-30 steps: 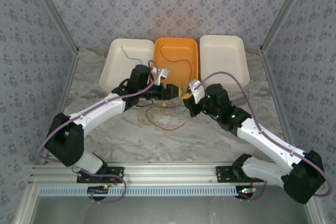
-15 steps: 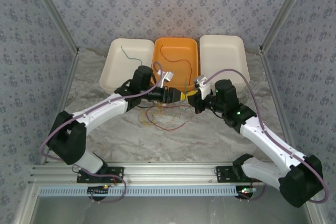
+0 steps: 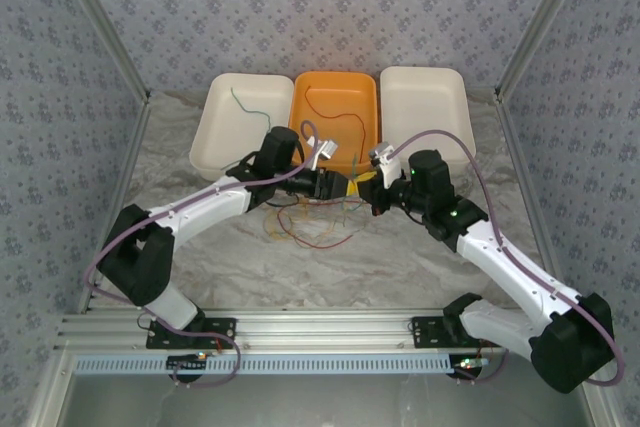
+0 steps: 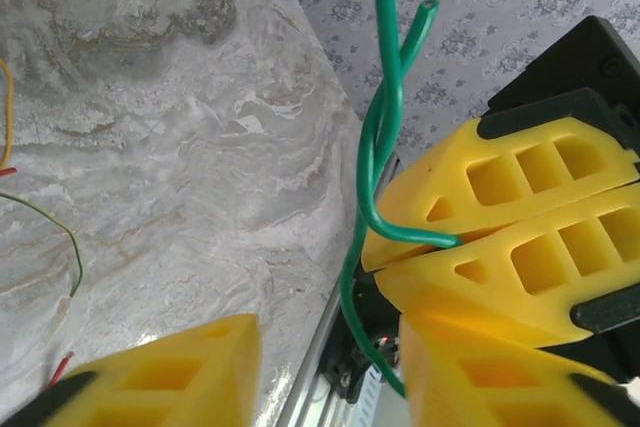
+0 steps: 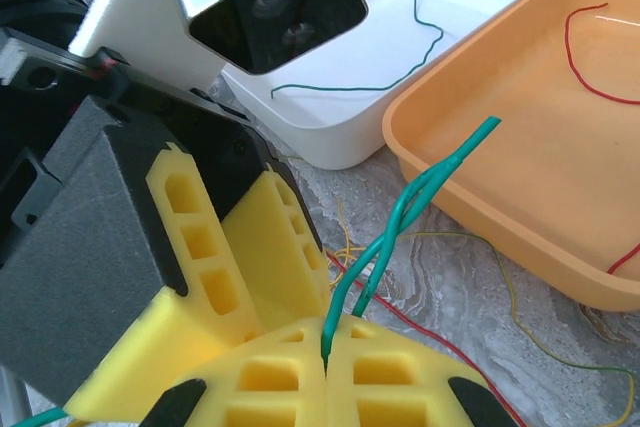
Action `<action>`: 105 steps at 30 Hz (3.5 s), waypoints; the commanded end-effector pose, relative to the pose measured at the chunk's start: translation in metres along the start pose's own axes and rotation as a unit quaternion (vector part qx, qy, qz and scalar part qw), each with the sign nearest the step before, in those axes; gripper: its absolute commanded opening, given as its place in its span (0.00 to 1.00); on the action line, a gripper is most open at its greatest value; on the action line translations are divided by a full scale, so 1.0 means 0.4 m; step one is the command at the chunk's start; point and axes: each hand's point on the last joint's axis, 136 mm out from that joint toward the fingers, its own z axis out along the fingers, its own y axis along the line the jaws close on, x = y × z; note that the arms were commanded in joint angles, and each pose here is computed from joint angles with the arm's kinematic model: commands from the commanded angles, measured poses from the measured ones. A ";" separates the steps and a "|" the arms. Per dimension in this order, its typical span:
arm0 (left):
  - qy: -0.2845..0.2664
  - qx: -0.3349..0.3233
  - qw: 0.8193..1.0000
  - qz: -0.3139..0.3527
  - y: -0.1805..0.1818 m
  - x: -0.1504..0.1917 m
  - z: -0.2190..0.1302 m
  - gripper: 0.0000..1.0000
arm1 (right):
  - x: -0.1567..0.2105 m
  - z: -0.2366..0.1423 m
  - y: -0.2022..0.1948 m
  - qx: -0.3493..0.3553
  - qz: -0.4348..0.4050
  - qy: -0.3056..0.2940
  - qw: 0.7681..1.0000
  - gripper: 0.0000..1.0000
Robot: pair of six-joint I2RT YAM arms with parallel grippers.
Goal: Untangle the cables
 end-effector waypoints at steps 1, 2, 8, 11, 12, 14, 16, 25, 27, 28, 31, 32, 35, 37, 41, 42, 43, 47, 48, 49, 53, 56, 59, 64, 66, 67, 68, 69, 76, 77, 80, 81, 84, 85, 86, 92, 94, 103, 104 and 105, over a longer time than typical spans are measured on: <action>0.003 0.020 1.000 0.017 -0.040 0.001 -0.002 0.63 | -0.048 -0.014 0.000 0.007 -0.009 -0.023 1.000 0.00; 0.003 0.022 1.000 0.019 -0.047 0.002 -0.006 0.64 | -0.048 -0.016 0.002 0.007 -0.010 -0.022 1.000 0.00; 0.020 0.029 0.999 0.020 -0.058 0.016 -0.011 0.60 | -0.049 -0.018 0.006 0.007 -0.016 -0.021 1.000 0.00; 0.024 0.036 0.999 0.020 -0.064 0.020 -0.010 0.54 | -0.041 -0.015 0.001 0.016 -0.021 -0.015 1.000 0.00; 0.027 0.041 0.999 0.020 -0.070 0.023 -0.009 0.51 | -0.042 -0.016 -0.001 0.019 -0.021 -0.017 0.999 0.00; 0.034 0.047 0.998 0.022 -0.076 0.030 -0.007 0.46 | -0.041 -0.017 -0.005 0.025 -0.021 -0.018 0.999 0.00; 0.041 0.045 0.998 0.022 -0.074 0.038 -0.005 0.36 | -0.046 -0.020 -0.008 0.030 -0.022 -0.023 0.999 0.00; -0.004 0.004 1.000 0.015 -0.039 0.000 -0.043 0.00 | -0.051 -0.031 -0.022 0.051 -0.022 -0.025 0.998 0.00; -0.029 -0.009 0.999 0.008 -0.023 -0.021 -0.068 0.00 | -0.052 -0.039 -0.028 0.060 -0.020 -0.028 0.998 0.00; -0.043 -0.015 0.999 0.003 -0.014 -0.030 -0.081 0.00 | -0.052 -0.044 -0.029 0.064 -0.018 -0.031 0.997 0.00; -0.074 -0.028 0.997 -0.010 0.003 -0.051 -0.113 0.00 | -0.058 -0.061 -0.032 0.075 -0.017 -0.044 0.996 0.00; -0.079 -0.026 0.996 -0.015 0.004 -0.055 -0.119 0.00 | -0.062 -0.064 -0.031 0.078 -0.020 -0.047 0.996 0.00; -0.064 -0.010 0.998 -0.028 -0.003 -0.049 -0.116 0.37 | -0.061 -0.064 -0.026 0.086 -0.037 -0.042 0.995 0.00; -0.042 0.008 0.999 -0.029 -0.019 -0.036 -0.104 0.49 | -0.058 -0.057 -0.022 0.087 -0.046 -0.035 0.994 0.00; -0.011 0.009 1.000 -0.012 -0.059 -0.006 -0.083 0.58 | -0.048 -0.039 -0.018 0.099 -0.064 -0.022 0.993 0.00; -0.003 0.009 1.000 -0.004 -0.074 0.003 -0.078 0.58 | -0.044 -0.032 -0.018 0.102 -0.068 -0.018 0.992 0.00; 0.006 0.011 1.000 0.004 -0.088 0.011 -0.070 0.58 | -0.044 -0.027 -0.016 0.103 -0.071 -0.016 0.992 0.00; 0.035 0.007 0.999 0.016 -0.103 0.038 -0.048 0.54 | -0.050 -0.013 -0.008 0.102 -0.079 -0.012 0.992 0.00; 0.041 0.004 0.999 0.015 -0.097 0.044 -0.043 0.53 | -0.051 -0.012 -0.007 0.101 -0.080 -0.012 0.992 0.00; 0.046 0.000 0.999 0.012 -0.089 0.048 -0.038 0.51 | -0.055 -0.011 -0.004 0.099 -0.080 -0.013 0.992 0.00; 0.055 -0.020 0.998 0.006 -0.055 0.056 -0.029 0.48 | -0.061 -0.014 0.003 0.093 -0.078 -0.017 0.992 0.00; 0.054 -0.031 0.998 0.005 -0.038 0.052 -0.024 0.48 | -0.063 -0.019 0.009 0.090 -0.077 -0.019 0.993 0.00; 0.052 -0.037 0.998 0.004 -0.027 0.047 -0.020 0.43 | -0.063 -0.024 0.014 0.087 -0.076 -0.020 0.993 0.00; 0.033 -0.033 0.999 0.009 -0.038 0.025 -0.022 0.07 | -0.060 -0.024 0.013 0.087 -0.075 -0.019 0.993 0.00; 0.021 -0.038 0.999 0.009 -0.038 0.016 -0.029 0.00 | -0.054 -0.022 0.012 0.087 -0.073 -0.017 0.993 0.00; 0.010 -0.044 0.999 0.008 -0.035 0.009 -0.036 0.00 | -0.053 -0.023 0.011 0.088 -0.071 -0.017 0.993 0.00; -0.004 -0.051 0.999 0.005 -0.028 0.001 -0.045 0.00 | -0.049 -0.024 0.008 0.091 -0.068 -0.017 0.993 0.00; -0.024 -0.058 0.998 0.000 -0.021 -0.011 -0.059 0.00 | -0.046 -0.026 0.005 0.094 -0.063 -0.020 0.993 0.00; -0.206 -0.071 0.974 -0.061 0.021 -0.087 -0.150 0.00 | -0.036 -0.044 -0.021 0.120 0.044 -0.082 0.988 0.00; -0.232 -0.071 0.967 -0.073 0.029 -0.093 -0.161 0.00 | -0.035 -0.048 -0.026 0.128 0.065 -0.098 0.985 0.00; -0.315 -0.068 0.941 -0.101 0.048 -0.105 -0.195 0.00 | -0.036 -0.057 -0.026 0.142 0.129 -0.152 0.969 0.00; -0.338 -0.072 0.932 -0.112 0.057 -0.104 -0.203 0.00 | -0.037 -0.057 -0.023 0.144 0.144 -0.166 0.965 0.00; -0.387 -0.065 0.908 -0.149 0.073 -0.102 -0.218 0.00 | -0.026 -0.074 -0.040 0.184 0.218 -0.203 0.937 0.00; -0.406 -0.060 0.897 -0.162 0.079 -0.099 -0.226 0.00 | -0.014 -0.083 -0.049 0.199 0.251 -0.215 0.923 0.00; -0.422 -0.058 0.888 -0.175 0.087 -0.095 -0.234 0.00 | -0.005 -0.090 -0.054 0.209 0.272 -0.225 0.912 0.00; -0.503 -0.049 0.823 -0.260 0.141 -0.062 -0.291 0.00 | 0.073 -0.122 -0.065 0.269 0.362 -0.241 0.860 0.00; -0.510 -0.043 0.813 -0.278 0.140 -0.057 -0.294 0.00 | 0.091 -0.117 -0.065 0.267 0.390 -0.239 0.848 0.00; -0.556 -0.014 0.762 -0.331 0.137 -0.038 -0.312 0.00 | 0.160 -0.110 -0.082 0.263 0.517 -0.253 0.775 0.00; -0.563 -0.010 0.755 -0.336 0.136 -0.034 -0.317 0.00 | 0.164 -0.113 -0.085 0.264 0.525 -0.258 0.767 0.00; -0.570 -0.007 0.748 -0.339 0.136 -0.028 -0.322 0.00 | 0.166 -0.118 -0.091 0.263 0.536 -0.266 0.756 0.00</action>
